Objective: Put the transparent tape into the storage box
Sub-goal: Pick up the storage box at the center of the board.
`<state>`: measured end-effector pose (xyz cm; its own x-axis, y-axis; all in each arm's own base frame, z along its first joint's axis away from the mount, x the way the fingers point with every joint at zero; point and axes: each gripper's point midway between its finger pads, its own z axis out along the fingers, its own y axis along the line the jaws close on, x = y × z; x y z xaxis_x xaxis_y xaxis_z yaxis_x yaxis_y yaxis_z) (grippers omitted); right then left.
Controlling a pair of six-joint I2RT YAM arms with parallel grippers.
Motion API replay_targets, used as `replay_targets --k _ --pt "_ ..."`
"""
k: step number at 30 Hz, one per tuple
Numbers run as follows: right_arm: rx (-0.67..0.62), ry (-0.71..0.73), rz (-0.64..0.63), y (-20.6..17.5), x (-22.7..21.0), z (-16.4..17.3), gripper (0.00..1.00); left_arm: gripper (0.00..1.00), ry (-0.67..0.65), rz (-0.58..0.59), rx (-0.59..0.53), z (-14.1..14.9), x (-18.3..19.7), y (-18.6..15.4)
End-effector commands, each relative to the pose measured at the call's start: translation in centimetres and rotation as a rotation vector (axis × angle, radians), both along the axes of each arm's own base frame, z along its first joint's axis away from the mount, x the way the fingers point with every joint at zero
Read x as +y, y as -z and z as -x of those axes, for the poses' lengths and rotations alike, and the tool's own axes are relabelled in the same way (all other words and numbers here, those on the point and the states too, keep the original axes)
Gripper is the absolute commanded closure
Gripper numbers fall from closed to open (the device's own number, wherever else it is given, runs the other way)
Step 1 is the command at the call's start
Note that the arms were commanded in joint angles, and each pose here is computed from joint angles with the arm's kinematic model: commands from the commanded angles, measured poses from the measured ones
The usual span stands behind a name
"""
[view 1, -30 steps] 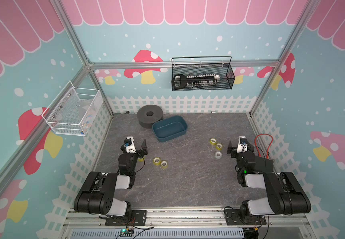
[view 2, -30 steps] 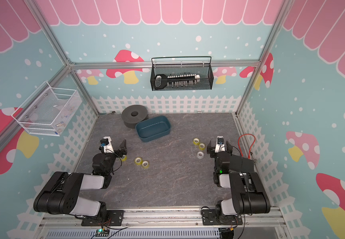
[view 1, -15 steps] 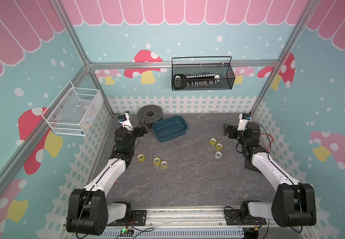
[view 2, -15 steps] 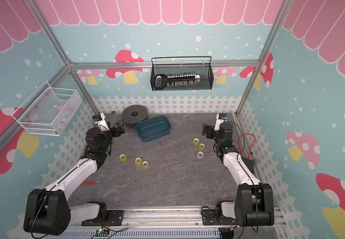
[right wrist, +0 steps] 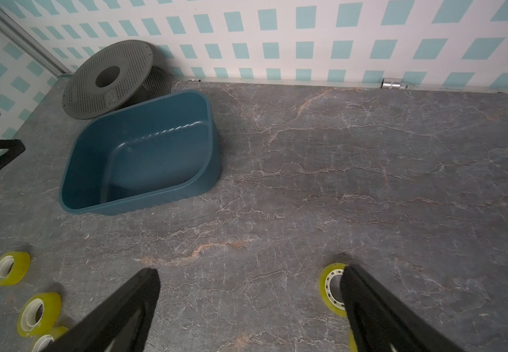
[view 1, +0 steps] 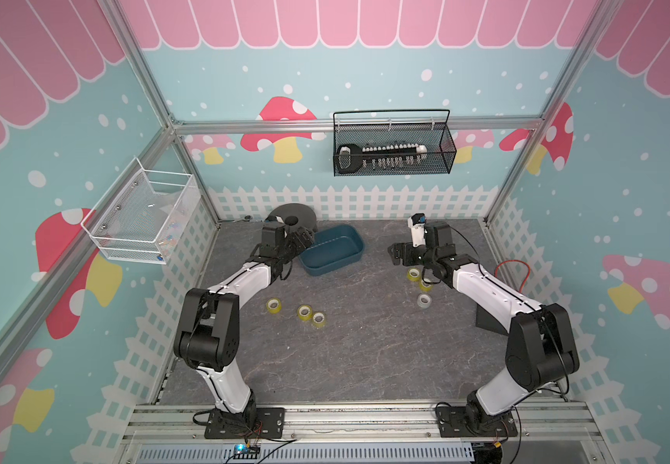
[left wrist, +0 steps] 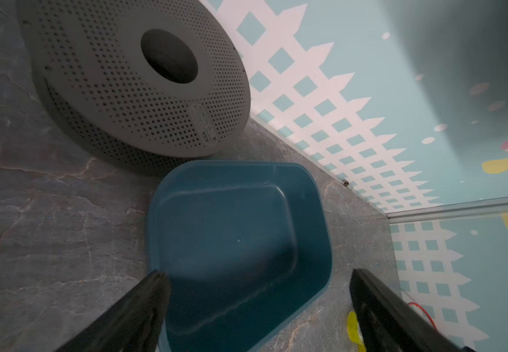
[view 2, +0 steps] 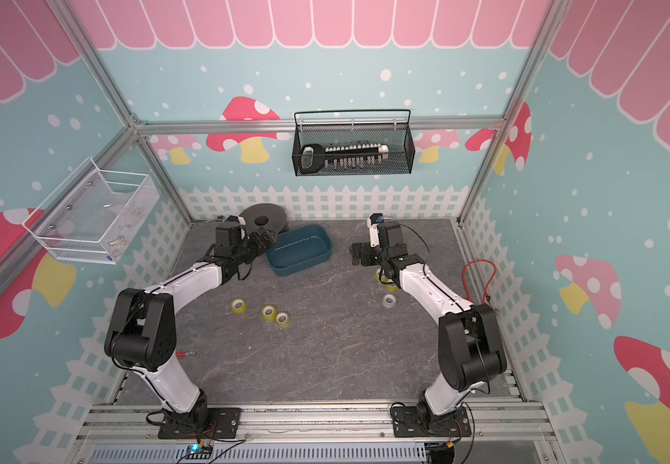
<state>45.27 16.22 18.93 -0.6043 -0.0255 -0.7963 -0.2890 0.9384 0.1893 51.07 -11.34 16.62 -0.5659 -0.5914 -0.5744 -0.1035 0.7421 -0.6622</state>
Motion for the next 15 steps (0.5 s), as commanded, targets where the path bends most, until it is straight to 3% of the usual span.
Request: replay_targets --k 1,2,6,12,15 --pt "-0.008 0.013 0.052 0.1 0.0 -0.5 0.01 0.17 -0.122 -0.05 0.122 -0.4 2.1 2.6" --pt "-0.008 0.014 0.058 0.2 0.0 -0.5 0.01 0.21 -0.153 -0.067 0.134 -0.1 2.7 3.2" --pt "0.007 0.013 0.076 0.8 0.1 -0.6 0.01 0.22 -0.223 -0.122 0.143 0.8 4.3 3.8" --pt "0.021 0.013 0.082 1.8 0.3 -0.8 0.01 0.3 -0.182 -0.158 0.22 0.0 3.6 7.0" --pt "0.025 0.015 0.077 2.1 0.4 -0.9 0.01 0.41 -0.152 -0.161 0.234 -0.8 2.9 8.1"
